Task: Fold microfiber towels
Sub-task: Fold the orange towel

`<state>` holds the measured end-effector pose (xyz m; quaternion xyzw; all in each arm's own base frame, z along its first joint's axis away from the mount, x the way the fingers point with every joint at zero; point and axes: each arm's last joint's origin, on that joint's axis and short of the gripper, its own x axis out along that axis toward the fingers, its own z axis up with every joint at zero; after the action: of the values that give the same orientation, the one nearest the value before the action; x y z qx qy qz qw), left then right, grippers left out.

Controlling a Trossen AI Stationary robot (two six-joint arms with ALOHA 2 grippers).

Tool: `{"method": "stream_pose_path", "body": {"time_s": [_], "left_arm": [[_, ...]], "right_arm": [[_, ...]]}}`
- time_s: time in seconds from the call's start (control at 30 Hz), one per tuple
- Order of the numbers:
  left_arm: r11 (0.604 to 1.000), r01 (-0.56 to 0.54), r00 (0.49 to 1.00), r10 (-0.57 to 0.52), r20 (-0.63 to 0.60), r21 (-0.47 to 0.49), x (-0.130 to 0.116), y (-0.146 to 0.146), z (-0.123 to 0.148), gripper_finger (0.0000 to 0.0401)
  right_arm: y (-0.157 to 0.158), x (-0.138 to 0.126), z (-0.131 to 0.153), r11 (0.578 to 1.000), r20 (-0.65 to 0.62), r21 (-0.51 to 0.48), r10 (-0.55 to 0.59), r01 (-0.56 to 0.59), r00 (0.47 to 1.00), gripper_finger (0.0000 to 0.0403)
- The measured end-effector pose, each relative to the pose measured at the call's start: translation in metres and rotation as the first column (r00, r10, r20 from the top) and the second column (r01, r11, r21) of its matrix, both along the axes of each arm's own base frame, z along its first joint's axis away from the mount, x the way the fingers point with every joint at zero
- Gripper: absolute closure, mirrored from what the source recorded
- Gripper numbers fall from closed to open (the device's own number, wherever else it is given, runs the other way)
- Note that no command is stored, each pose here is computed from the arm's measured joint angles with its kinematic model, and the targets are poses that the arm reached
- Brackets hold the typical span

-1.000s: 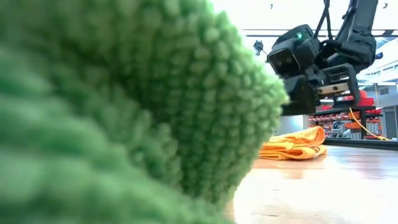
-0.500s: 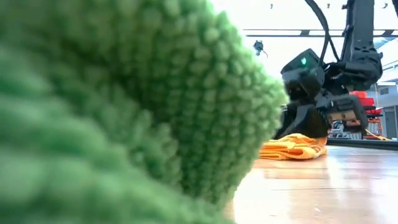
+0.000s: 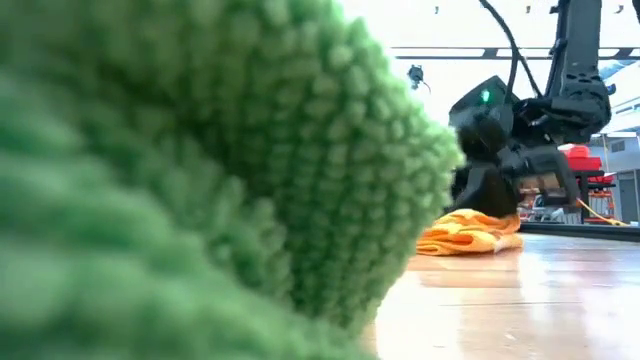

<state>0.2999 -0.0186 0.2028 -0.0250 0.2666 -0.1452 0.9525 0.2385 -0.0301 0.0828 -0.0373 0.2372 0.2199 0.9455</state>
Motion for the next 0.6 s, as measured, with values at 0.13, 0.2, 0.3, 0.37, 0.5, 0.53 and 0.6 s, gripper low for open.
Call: {"method": "stream_pose_path", "body": {"time_s": [0.13,0.2,0.3,0.37,0.5,0.53,0.6], "left_arm": [[1.0,0.0,1.0,0.0,-0.007,0.0,0.0,0.0,-0.001,0.0386],[1.0,0.0,1.0,0.0,-0.006,0.0,0.0,0.0,0.0,0.0388],[1.0,0.0,1.0,0.0,-0.006,0.001,0.0,0.0,-0.001,0.0386],[1.0,0.0,1.0,0.0,-0.006,0.001,0.0,0.0,-0.001,0.0381],[1.0,0.012,1.0,-0.012,0.002,0.022,0.0,0.0,0.0,0.0374],[1.0,0.012,1.0,-0.012,0.002,0.022,0.0,0.0,0.0,0.0374],[1.0,0.012,1.0,-0.012,0.002,0.022,0.0,0.0,0.0,0.0377]], "right_arm": [[0.006,0.001,0.014,0.999,0.037,-0.033,-0.004,0.006,0.999,0.0318],[0.008,-0.002,0.018,0.997,0.007,-0.059,-0.041,0.041,0.999,0.0318],[0.007,-0.005,0.024,0.991,-0.01,-0.113,-0.079,0.078,0.997,0.0318],[0.004,-0.007,0.025,0.989,-0.007,-0.131,-0.074,0.072,0.997,0.0318],[-0.007,-0.009,0.022,0.988,-0.014,-0.129,-0.091,0.088,0.996,0.0318],[-0.011,-0.01,0.018,0.988,-0.031,-0.126,-0.098,0.094,0.995,0.0318],[-0.017,-0.011,0.009,0.99,-0.062,-0.105,-0.103,0.096,0.993,0.0319]]}}
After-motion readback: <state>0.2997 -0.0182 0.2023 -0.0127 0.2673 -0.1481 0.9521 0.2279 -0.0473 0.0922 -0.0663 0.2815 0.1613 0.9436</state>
